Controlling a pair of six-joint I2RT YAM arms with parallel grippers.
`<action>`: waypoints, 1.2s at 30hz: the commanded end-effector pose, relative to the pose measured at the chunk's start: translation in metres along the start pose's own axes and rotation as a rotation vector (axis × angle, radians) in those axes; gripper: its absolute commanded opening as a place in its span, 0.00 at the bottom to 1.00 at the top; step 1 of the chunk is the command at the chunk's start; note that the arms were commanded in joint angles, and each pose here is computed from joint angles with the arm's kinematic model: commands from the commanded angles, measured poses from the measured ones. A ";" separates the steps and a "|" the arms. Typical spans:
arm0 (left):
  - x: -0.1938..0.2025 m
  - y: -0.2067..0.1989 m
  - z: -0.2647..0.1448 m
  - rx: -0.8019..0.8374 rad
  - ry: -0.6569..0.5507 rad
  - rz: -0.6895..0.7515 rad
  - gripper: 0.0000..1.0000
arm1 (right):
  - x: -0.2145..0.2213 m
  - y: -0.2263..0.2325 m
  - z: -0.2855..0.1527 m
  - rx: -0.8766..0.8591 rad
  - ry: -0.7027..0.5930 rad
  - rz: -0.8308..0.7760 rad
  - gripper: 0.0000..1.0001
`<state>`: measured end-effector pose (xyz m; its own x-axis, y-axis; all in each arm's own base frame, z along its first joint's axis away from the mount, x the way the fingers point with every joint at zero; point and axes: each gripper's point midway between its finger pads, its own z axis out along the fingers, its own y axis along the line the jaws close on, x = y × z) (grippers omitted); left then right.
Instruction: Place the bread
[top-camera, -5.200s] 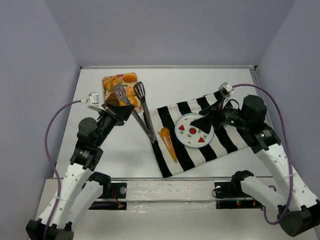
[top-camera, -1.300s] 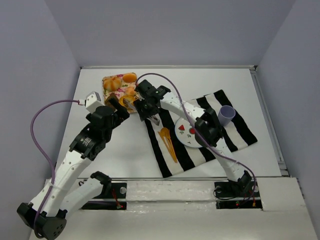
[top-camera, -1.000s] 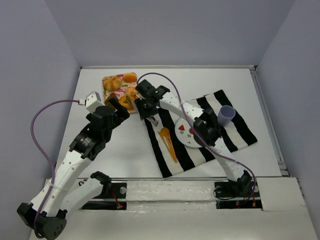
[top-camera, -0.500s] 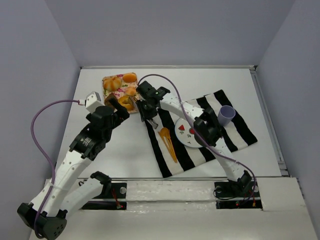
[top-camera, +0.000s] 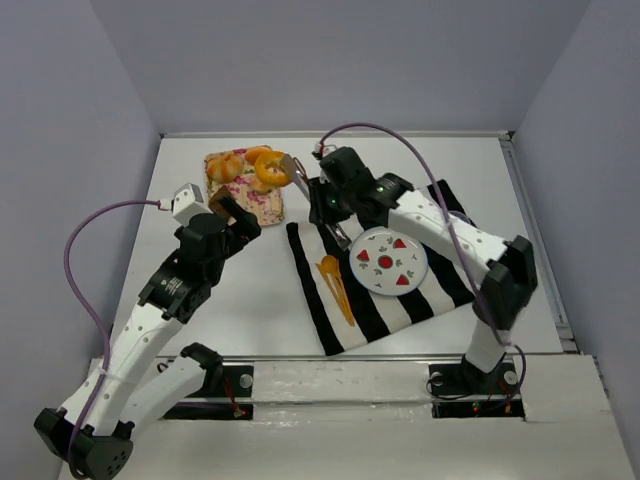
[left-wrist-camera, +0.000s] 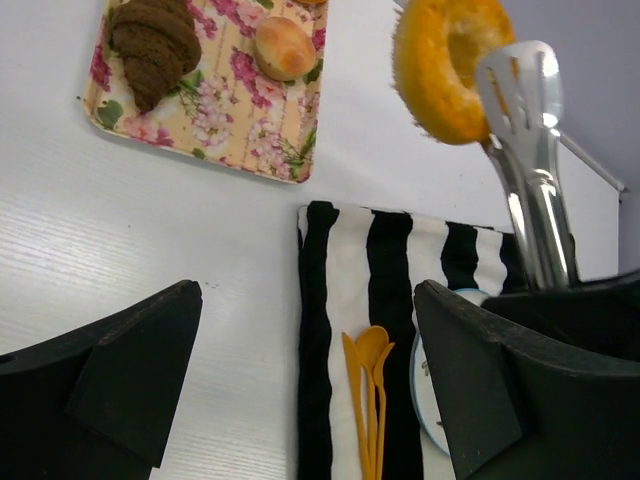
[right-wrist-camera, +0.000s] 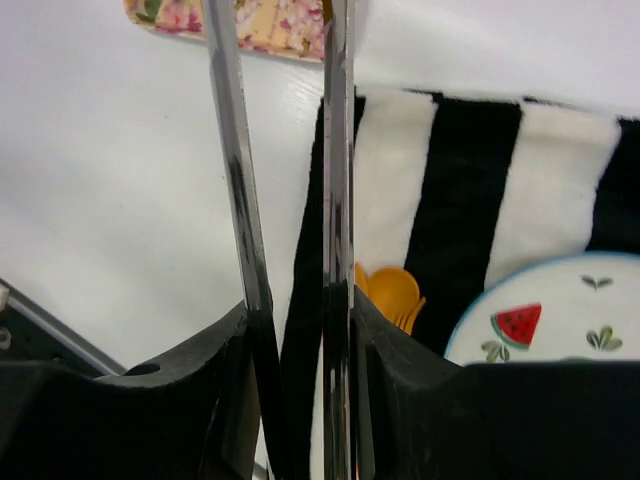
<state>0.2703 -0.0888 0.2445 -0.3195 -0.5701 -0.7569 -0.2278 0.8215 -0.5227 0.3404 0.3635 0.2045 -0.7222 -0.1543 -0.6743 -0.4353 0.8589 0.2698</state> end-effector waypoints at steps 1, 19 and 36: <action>-0.003 -0.014 0.003 0.073 -0.015 -0.007 0.99 | 0.015 -0.035 -0.045 0.076 -0.101 0.100 0.07; 0.033 -0.022 0.028 0.101 0.105 0.053 0.99 | 0.215 -0.119 -0.124 0.284 0.208 0.386 0.12; 0.029 -0.023 0.026 0.103 0.099 0.057 0.99 | 0.186 -0.137 -0.139 0.404 0.105 0.370 0.61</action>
<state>0.2871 -0.1240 0.2154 -0.4419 -0.5184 -0.7321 -0.1355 0.8453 -0.5168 0.1751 0.1526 0.1095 -0.8983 0.1300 -0.4197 0.0660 0.9843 0.1635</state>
